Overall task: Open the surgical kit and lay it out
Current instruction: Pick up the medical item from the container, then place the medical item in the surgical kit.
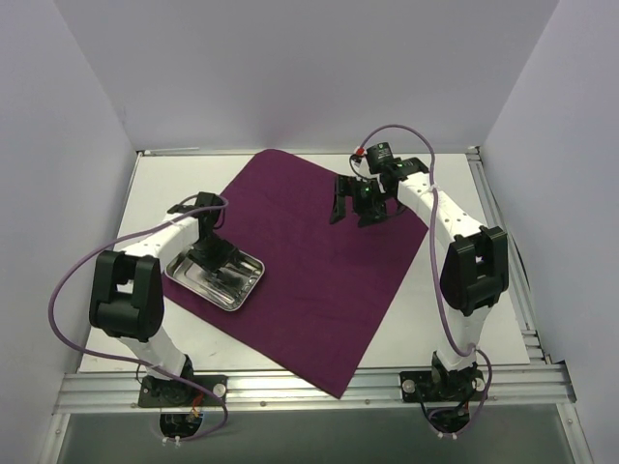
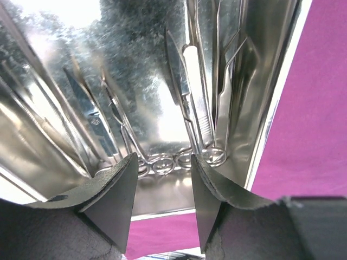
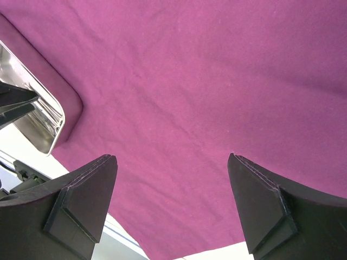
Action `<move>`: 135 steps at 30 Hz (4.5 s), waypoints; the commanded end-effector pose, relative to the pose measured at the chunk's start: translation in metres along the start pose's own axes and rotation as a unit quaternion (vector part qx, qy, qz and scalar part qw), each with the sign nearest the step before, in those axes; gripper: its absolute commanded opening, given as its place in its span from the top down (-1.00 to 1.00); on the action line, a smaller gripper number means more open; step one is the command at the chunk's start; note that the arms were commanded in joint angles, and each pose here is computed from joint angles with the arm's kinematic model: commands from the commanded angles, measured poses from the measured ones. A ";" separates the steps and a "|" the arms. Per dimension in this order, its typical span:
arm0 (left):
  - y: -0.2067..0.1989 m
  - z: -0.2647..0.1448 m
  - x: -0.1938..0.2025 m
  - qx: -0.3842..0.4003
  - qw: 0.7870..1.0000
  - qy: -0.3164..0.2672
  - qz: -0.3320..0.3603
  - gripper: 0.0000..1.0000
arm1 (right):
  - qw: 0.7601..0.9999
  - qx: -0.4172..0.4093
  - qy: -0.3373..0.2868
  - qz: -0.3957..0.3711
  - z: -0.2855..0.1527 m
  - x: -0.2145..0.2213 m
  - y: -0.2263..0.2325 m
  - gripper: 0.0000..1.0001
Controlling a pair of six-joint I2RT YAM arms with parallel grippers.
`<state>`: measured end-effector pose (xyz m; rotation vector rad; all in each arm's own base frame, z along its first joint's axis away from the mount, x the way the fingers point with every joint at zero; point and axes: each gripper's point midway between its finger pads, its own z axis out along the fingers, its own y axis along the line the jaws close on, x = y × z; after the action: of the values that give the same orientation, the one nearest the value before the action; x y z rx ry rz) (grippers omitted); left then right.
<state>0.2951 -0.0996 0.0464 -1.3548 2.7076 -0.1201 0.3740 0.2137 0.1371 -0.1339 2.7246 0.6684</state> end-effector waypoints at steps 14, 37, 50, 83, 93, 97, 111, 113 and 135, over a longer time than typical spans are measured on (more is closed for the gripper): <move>0.031 -0.008 0.008 -0.020 1.000 -0.002 -0.019 -0.14 | 1.000 -0.013 -0.012 -0.002 -0.019 0.002 0.007 -0.72; 0.039 0.043 0.014 -0.065 0.998 0.022 -0.005 -0.02 | 1.000 -0.017 -0.016 -0.002 -0.021 0.003 0.009 -0.72; 0.031 0.027 0.006 -0.038 0.999 0.014 0.015 0.76 | 1.000 -0.020 -0.018 -0.003 -0.020 0.001 0.012 -0.72; -0.061 -0.133 0.014 0.247 0.926 -0.027 0.285 0.95 | 0.927 -0.326 0.050 -0.180 -0.022 0.053 0.183 -0.35; -0.075 -0.146 0.042 0.281 0.915 0.020 0.289 0.95 | 0.917 -0.348 0.077 -0.181 -0.007 0.078 0.205 -0.08; -0.077 -0.150 0.048 0.289 0.912 0.026 0.291 0.95 | 0.922 -0.329 0.083 -0.185 0.005 0.086 0.202 0.04; -0.084 -0.157 0.062 0.303 0.906 0.035 0.294 0.95 | 0.928 -0.311 0.100 -0.176 0.028 0.095 0.201 0.28; -0.084 -0.158 0.063 0.304 0.905 0.036 0.294 0.95 | 0.928 -0.311 0.103 -0.175 0.030 0.096 0.201 0.30; -0.095 -0.184 0.037 0.315 0.899 -0.042 0.300 -0.29 | 0.958 -0.278 0.062 -0.015 0.038 0.068 0.127 1.00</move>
<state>0.3103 -0.1903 0.2045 -0.3692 2.6524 -0.7924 0.2745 0.3645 0.1028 -0.5135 2.6632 1.4374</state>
